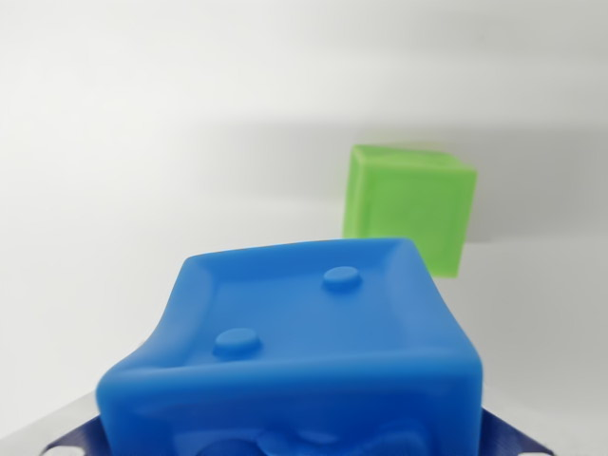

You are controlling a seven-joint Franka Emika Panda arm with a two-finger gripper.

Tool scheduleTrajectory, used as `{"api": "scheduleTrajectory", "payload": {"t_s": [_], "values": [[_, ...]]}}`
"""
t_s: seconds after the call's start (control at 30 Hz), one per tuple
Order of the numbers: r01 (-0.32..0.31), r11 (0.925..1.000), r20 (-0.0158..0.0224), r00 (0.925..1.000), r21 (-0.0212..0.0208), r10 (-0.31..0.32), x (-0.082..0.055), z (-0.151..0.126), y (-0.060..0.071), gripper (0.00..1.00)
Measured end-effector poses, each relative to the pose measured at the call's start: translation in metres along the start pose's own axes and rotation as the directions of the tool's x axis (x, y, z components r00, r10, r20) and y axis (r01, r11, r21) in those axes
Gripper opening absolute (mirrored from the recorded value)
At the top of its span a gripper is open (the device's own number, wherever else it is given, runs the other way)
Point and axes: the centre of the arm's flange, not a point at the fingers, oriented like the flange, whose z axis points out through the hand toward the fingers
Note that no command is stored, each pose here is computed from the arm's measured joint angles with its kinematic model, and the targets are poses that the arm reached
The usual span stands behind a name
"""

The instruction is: Stack cube

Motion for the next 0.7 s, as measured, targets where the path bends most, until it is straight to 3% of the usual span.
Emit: {"api": "scheduleTrajectory", "payload": {"t_s": [0.7], "values": [[-0.014, 0.9999, -0.0006, 0.9999, 0.0000, 0.014, 0.027, -0.020, 0.024, 0.00]]}}
